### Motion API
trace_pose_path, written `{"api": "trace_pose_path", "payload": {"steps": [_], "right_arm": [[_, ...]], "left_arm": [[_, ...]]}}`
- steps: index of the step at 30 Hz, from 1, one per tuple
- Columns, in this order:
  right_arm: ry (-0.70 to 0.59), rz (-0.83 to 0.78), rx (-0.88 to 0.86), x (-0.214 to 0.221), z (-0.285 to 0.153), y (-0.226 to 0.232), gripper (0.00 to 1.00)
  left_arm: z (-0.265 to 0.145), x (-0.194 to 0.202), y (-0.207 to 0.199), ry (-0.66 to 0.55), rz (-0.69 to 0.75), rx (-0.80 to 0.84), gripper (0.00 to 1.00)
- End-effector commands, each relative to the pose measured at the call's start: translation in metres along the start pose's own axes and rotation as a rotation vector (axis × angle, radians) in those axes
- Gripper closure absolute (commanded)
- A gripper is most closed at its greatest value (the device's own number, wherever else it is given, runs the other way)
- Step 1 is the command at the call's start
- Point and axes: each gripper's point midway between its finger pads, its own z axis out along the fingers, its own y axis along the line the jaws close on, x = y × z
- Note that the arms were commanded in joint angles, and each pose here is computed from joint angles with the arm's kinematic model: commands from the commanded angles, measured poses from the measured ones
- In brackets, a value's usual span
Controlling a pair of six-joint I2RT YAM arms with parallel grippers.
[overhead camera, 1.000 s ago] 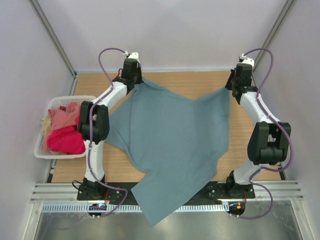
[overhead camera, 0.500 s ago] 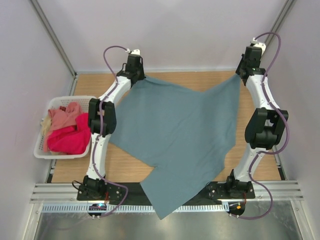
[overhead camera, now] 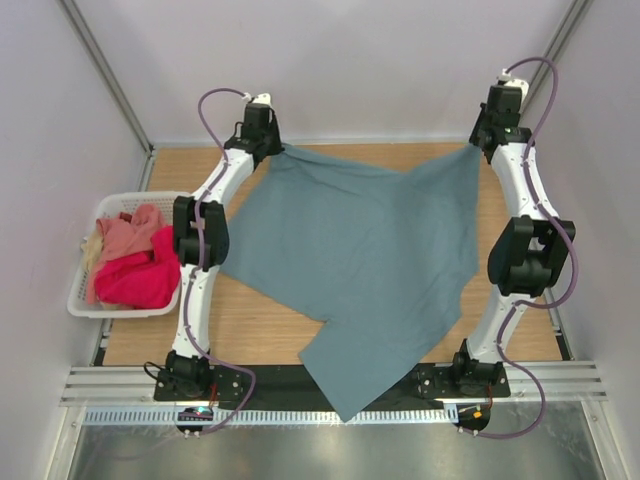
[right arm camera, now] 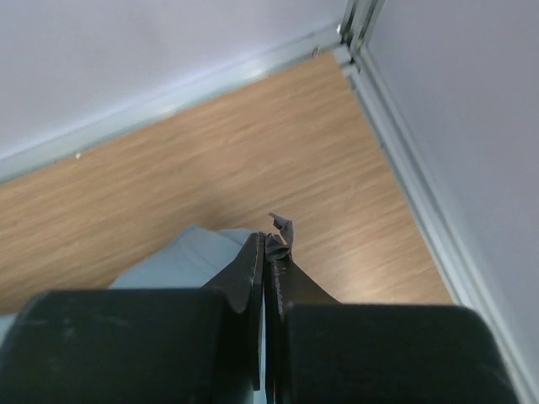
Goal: Fold and stack the t-shirts
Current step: Flatten the tshirt out, then fold the tshirt
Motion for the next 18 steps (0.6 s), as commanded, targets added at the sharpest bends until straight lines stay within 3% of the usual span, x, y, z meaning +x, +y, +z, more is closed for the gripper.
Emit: {"api": "trace_pose_path", "payload": {"steps": [1, 8, 18], "right_arm": [[0.054, 0.070, -0.002, 0.013, -0.035, 0.008, 0.99], [0.257, 0.121, 0.078, 0.081, -0.085, -0.009, 0.99], [0.348, 0.137, 0.148, 0.113, -0.161, -0.042, 0.99]], "left_arm": [[-0.002, -0.023, 0.004, -0.042, 0.055, 0.054, 1.00], [0.001, -0.006, 0.003, 0.017, 0.109, 0.175, 1.00], [-0.014, 0.021, -0.004, 0.133, 0.040, 0.218, 1.00]]}}
